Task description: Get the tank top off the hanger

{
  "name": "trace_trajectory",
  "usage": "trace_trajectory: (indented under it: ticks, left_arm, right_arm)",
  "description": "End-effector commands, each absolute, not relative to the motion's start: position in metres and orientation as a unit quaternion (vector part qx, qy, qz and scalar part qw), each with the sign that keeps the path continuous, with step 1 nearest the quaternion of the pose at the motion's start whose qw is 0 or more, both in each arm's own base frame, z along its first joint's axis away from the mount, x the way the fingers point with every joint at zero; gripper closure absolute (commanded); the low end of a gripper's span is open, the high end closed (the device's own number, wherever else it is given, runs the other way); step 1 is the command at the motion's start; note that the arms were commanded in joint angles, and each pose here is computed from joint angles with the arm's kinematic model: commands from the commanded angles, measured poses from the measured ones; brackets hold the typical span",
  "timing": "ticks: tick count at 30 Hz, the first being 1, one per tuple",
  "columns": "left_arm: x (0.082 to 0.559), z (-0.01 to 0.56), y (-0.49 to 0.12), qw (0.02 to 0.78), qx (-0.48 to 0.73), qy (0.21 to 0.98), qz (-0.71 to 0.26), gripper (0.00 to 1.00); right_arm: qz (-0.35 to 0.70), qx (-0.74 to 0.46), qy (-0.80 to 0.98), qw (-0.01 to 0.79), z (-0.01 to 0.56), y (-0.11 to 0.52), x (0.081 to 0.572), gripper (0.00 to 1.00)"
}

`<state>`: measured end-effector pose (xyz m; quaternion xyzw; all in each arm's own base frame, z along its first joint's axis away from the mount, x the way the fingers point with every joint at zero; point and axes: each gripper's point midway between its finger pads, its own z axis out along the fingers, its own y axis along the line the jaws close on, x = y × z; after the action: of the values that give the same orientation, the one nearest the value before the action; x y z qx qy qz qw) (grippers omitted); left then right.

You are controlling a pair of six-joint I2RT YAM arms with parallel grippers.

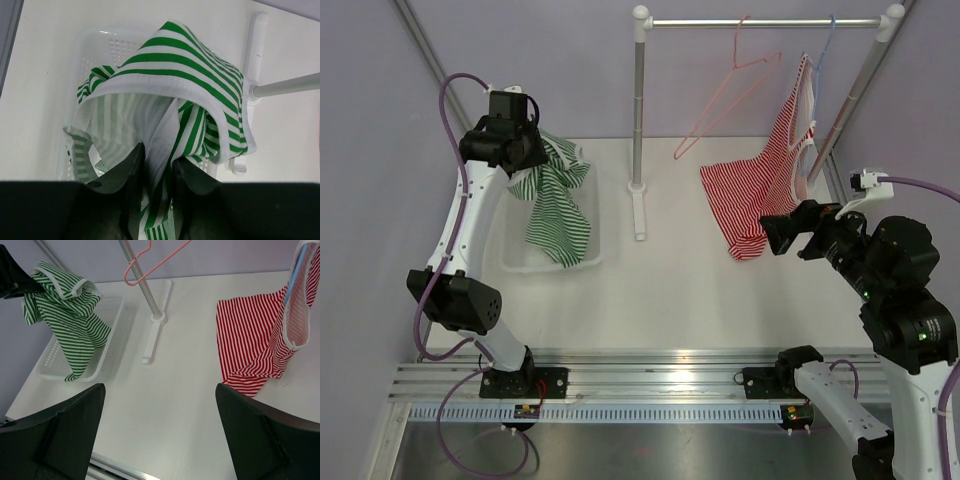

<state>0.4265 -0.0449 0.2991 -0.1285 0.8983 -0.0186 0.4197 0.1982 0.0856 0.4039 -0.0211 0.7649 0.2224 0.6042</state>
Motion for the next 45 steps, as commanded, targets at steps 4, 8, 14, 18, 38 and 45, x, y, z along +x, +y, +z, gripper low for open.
trace_trajectory:
  ticks: [4,8,14,18,38,45]
  left_arm:
    - [0.429,0.307,-0.044,0.427,-0.141,0.893,-0.038,0.54]
    - [0.421,0.320,-0.045,0.438,-0.141,0.887,-0.046,0.30]
    - [0.389,0.349,-0.057,0.466,-0.121,0.872,-0.089,0.01]
    - [0.361,0.360,-0.073,0.486,-0.093,0.863,-0.103,0.01]
    - [0.248,0.312,-0.100,0.520,0.014,0.848,-0.100,0.01]
    - [0.250,0.271,-0.094,0.480,0.032,0.875,-0.049,0.01]
  right_arm:
    - [0.200,-0.004,0.758,0.621,0.417,0.078,0.214,0.00]
    - [0.184,0.008,0.761,0.622,0.419,0.074,0.225,0.01]
    - [0.108,0.064,0.775,0.620,0.420,0.048,0.254,0.01]
    - [0.051,0.083,0.779,0.619,0.428,0.031,0.274,0.01]
    - [-0.030,0.076,0.801,0.592,0.430,-0.012,0.431,0.28]
    - [-0.048,0.075,0.812,0.577,0.427,-0.024,0.468,0.44]
